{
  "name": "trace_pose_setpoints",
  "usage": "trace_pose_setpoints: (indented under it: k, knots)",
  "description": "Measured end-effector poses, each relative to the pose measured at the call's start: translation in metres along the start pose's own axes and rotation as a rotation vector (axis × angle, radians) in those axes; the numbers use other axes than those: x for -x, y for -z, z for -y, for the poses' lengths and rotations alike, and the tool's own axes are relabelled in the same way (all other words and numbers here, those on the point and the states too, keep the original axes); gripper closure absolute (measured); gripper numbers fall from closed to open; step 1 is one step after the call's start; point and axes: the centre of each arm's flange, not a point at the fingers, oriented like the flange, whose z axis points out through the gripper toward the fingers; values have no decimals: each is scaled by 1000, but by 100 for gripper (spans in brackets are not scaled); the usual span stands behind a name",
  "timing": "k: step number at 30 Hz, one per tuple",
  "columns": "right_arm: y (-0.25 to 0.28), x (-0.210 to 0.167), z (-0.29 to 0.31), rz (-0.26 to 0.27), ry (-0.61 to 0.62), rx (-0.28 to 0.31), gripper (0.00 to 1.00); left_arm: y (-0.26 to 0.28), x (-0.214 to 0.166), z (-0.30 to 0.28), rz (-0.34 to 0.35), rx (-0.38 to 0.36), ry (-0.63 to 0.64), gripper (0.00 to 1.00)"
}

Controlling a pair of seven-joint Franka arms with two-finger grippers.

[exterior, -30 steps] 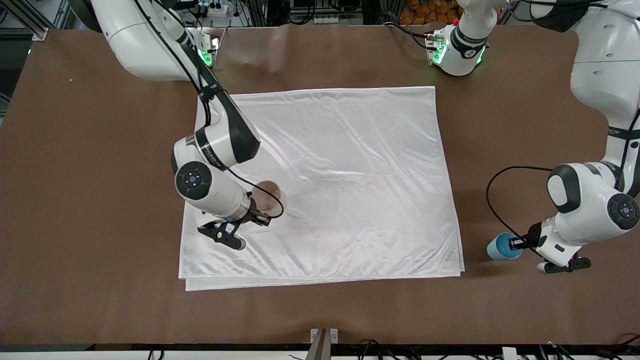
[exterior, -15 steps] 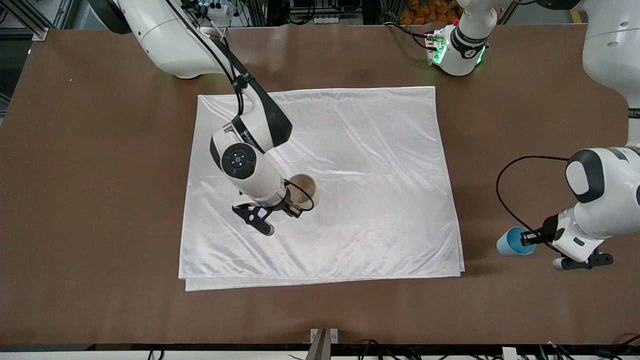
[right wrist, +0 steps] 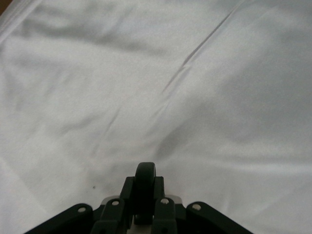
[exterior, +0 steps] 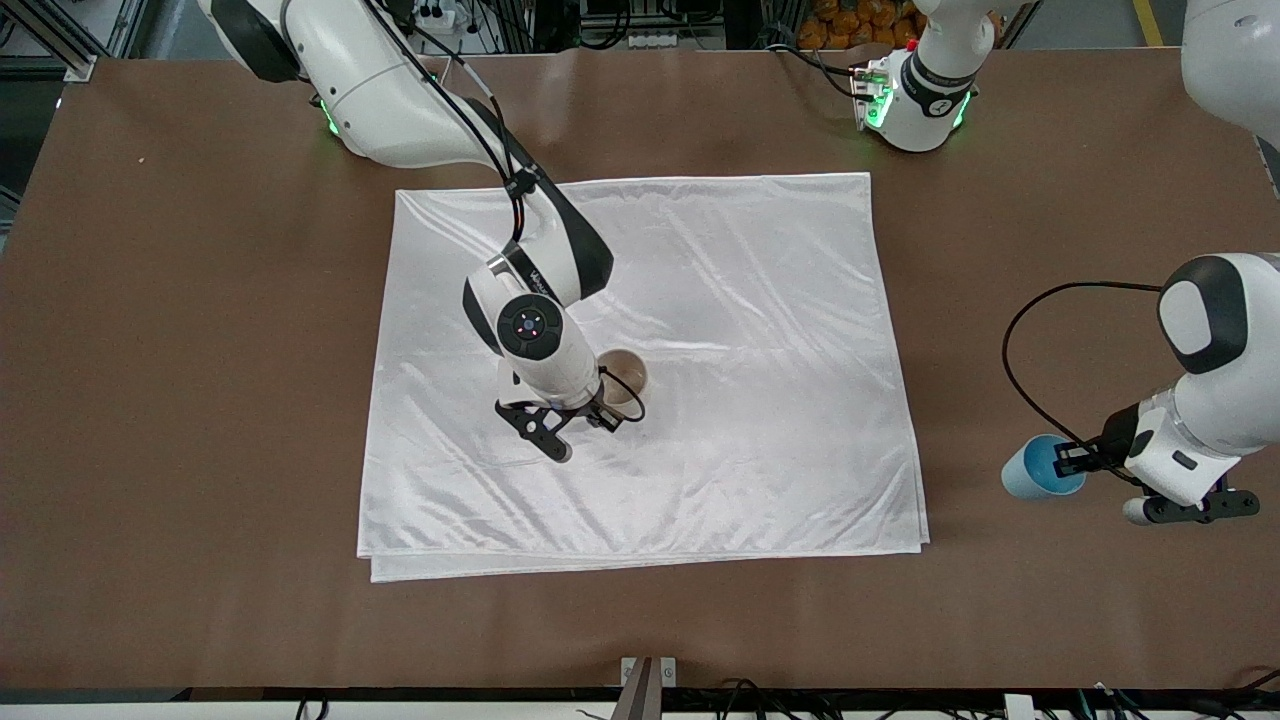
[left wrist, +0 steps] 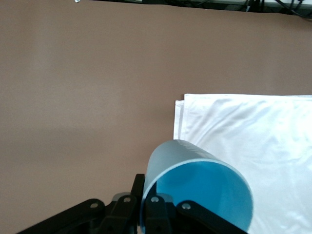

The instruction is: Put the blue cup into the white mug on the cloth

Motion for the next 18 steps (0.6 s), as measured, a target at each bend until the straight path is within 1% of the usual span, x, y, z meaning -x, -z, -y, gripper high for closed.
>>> trace_pose_setpoints:
  k: [1,7,9,10,14,18]
  knots:
    - [0,-1,0,-1,0,0,47,3,1,-2,0,0,-3,96]
    - [7,-12,0,-18,-7,-9,20,25,8,-24,-1,8,-36,96]
    - [11,-23,-2,-29,1,-5,11,32,11,-39,-2,16,-51,96]
    - [13,-30,-5,-35,12,1,1,35,12,-47,-3,22,-57,96]
    - [21,-64,-19,-42,65,33,0,43,19,-85,-7,47,-63,96]
    - [34,-106,-41,-13,147,64,0,46,28,-123,0,73,-57,96]
